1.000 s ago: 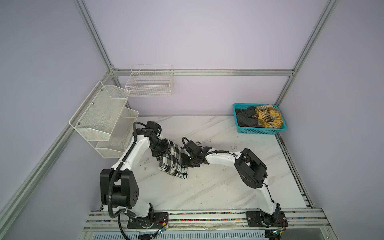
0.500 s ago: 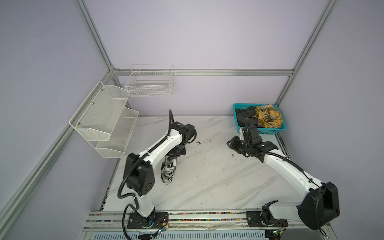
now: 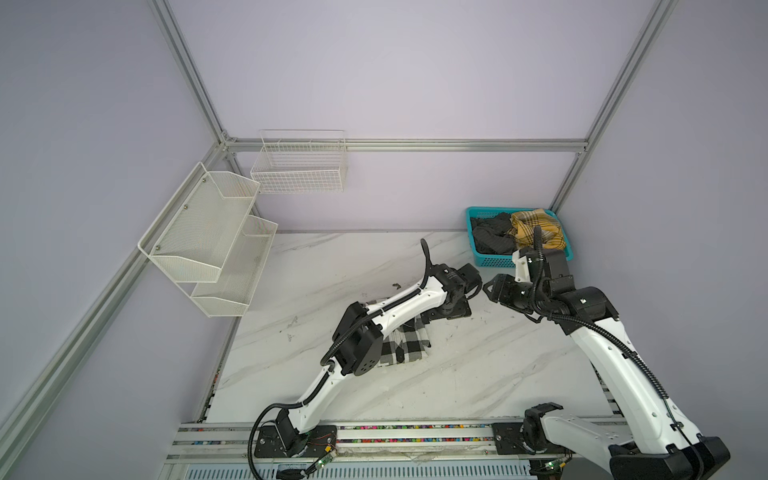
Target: Fold and stack the long sleeve shirts
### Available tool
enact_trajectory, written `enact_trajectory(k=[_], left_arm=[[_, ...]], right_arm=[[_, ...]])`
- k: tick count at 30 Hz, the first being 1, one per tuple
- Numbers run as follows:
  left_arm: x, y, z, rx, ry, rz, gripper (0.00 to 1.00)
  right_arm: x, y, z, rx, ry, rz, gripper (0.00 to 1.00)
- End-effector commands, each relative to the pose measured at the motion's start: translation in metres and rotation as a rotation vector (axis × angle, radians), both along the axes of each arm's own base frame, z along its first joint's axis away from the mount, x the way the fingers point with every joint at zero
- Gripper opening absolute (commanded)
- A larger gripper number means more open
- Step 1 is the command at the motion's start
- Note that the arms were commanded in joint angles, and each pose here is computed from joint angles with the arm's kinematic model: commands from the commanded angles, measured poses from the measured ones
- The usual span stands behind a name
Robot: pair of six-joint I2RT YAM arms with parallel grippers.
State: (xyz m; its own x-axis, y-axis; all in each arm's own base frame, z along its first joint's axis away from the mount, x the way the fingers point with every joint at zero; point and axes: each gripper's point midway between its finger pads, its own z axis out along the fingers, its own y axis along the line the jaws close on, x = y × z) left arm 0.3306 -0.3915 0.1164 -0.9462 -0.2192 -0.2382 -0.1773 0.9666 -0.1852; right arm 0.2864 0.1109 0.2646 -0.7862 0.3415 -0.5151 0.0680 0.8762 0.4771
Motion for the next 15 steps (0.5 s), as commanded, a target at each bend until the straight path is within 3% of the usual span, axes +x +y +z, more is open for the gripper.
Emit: enact_trajectory(k=[1,5,9,11,12,15], left_arm=[[0.011,0.075,0.078,-0.046,-0.109,0.113,0.98],[-0.01,0.178,0.067,-0.026,-0.1,0.197,0.8],[-0.03,0.238,0.036,-0.218,-0.117,0.253,0.64],[-0.031,0.24,0.024,-0.369,-0.117,0.249,0.65],[-0.03,0.239,0.02,-0.431,-0.116,0.239,0.7],[-0.029,0.235,0.005,-0.478,-0.071,0.189,0.75]], right_arm=[[-0.002,0.012,-0.02,0.007,0.066,0.074,0.53],[0.011,0.043,-0.043,0.096,0.106,0.165,0.52],[0.013,0.103,-0.081,0.097,0.164,0.331,0.54],[0.011,0.134,-0.107,0.084,0.213,0.421,0.56],[0.012,0.145,-0.119,0.086,0.232,0.435,0.57],[0.025,0.156,-0.149,0.105,0.267,0.41,0.62]])
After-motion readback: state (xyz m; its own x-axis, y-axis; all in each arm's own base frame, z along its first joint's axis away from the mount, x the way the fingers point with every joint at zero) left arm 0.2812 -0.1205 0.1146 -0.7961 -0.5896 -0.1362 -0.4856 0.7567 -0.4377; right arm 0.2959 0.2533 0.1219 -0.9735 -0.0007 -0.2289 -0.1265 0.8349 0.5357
